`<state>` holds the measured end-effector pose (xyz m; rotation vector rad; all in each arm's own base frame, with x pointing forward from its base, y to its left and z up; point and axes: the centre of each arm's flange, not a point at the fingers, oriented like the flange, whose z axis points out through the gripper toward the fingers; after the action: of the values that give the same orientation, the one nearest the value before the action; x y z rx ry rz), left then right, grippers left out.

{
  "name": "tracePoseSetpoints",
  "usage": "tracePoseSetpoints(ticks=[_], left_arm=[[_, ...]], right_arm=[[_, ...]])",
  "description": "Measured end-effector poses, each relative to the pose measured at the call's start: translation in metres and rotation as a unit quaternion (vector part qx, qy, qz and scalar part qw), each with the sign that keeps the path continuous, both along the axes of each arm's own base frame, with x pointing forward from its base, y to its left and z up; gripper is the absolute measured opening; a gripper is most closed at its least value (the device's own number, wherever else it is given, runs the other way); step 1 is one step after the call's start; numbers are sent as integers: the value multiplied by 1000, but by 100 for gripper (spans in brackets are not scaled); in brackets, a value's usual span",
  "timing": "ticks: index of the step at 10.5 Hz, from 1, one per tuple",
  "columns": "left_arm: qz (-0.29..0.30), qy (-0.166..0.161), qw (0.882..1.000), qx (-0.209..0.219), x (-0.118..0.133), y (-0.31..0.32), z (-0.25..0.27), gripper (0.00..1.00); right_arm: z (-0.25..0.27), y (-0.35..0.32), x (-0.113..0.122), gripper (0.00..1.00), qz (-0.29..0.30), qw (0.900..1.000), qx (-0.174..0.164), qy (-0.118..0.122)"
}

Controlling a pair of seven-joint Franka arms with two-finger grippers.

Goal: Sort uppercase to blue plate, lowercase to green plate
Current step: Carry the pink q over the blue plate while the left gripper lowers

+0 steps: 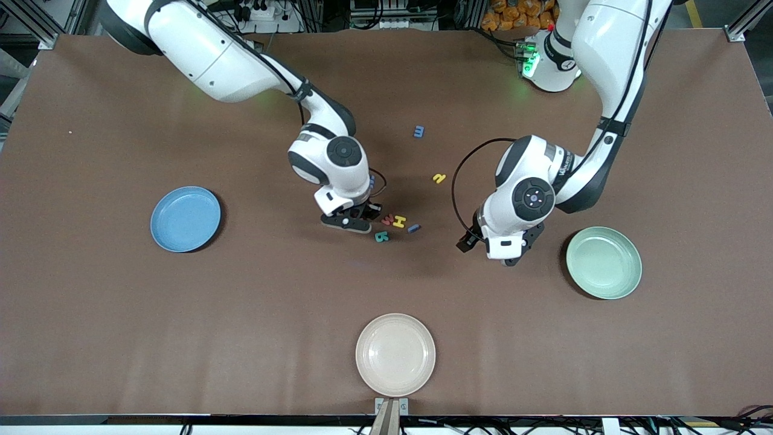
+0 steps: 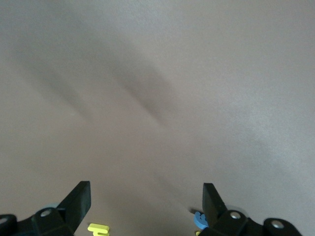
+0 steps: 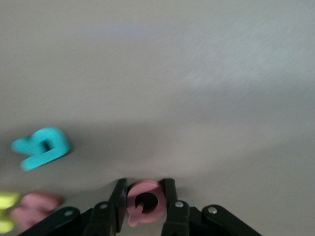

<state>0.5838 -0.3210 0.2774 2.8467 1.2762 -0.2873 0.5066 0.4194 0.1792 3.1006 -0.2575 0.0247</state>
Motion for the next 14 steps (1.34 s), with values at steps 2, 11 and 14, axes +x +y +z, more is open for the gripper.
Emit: tracePoseSetpoints(ticks=[2, 11, 14], left_arm=[[13, 1, 1000, 0, 2, -4, -2, 100], [83, 9, 997, -4, -51, -161, -29, 100], [86, -1, 996, -17, -68, -190, -50, 100]], right_arm=[[14, -43, 30, 36, 36, 999, -3, 40], [80, -249, 74, 36, 179, 966, -81, 168], [60, -343, 72, 36, 238, 948, -77, 197]])
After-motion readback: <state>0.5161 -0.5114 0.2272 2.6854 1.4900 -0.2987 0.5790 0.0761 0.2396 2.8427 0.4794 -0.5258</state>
